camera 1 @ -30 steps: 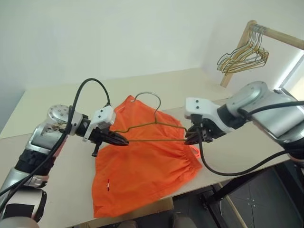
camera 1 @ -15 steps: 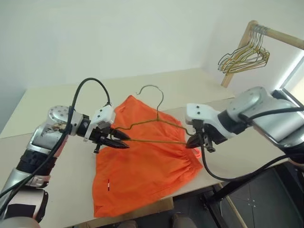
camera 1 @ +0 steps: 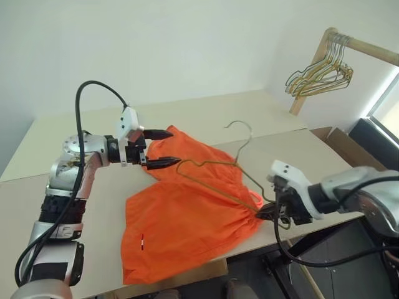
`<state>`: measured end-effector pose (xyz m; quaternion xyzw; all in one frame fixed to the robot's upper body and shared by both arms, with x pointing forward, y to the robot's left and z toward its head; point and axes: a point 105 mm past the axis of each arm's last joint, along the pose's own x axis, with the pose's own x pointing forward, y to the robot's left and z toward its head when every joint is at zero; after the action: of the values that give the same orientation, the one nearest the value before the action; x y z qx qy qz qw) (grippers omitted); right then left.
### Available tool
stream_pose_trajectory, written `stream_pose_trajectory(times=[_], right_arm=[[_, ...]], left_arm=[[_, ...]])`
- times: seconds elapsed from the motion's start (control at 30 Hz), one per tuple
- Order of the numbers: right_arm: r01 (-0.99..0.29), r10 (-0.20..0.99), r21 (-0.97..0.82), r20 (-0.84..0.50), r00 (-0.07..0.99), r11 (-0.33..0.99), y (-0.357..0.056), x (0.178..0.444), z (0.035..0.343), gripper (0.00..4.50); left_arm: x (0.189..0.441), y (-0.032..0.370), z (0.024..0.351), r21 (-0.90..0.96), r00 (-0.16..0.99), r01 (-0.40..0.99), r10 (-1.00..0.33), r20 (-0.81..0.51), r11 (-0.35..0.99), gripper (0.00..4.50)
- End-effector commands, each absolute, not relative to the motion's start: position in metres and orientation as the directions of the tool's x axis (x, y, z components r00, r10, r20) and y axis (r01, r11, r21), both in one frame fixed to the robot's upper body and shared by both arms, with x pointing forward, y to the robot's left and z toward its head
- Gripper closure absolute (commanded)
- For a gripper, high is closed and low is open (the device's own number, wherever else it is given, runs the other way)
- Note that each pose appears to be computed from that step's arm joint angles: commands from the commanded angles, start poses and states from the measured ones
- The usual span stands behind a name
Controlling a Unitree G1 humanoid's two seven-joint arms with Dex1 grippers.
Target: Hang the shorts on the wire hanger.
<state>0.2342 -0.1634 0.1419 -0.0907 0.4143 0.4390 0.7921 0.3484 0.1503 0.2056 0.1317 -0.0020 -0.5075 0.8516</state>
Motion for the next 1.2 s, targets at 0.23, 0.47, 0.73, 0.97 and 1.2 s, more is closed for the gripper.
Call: stream_pose_trajectory(times=[0.23, 0.47, 0.73, 0.97, 1.2], right_arm=[[-0.484, 0.503, 0.245, -0.685, 0.526, 0.840, -0.229, 0.214, 0.130, 4.50], [-0.359, 0.508, 0.366, -0.706, 0.494, 0.859, -0.253, 0.178, 0.112, 4.50], [-0.306, 0.605, 0.523, -0.700, 0.378, 0.796, -0.251, 0.157, 0.083, 4.50], [-0.356, 0.714, 0.624, -0.656, 0.246, 0.696, -0.235, 0.146, 0.079, 4.50], [-0.364, 0.722, 0.627, -0.635, 0.274, 0.689, -0.242, 0.162, 0.081, 4.50]], left_arm=[[0.297, 0.108, 0.237, 0.277, 0.393, 0.885, -0.919, -0.016, 0.374, 0.03], [0.261, 0.091, 0.240, 0.241, 0.258, 0.942, -0.964, -0.069, 0.235, 0.03], [0.248, 0.095, 0.234, 0.199, 0.235, 0.959, -0.957, -0.169, 0.200, 0.03], [0.248, 0.100, 0.230, 0.184, 0.219, 0.965, -0.959, -0.179, 0.186, 0.03], [0.249, 0.104, 0.229, 0.199, 0.229, 0.961, -0.956, -0.181, 0.192, 0.03]])
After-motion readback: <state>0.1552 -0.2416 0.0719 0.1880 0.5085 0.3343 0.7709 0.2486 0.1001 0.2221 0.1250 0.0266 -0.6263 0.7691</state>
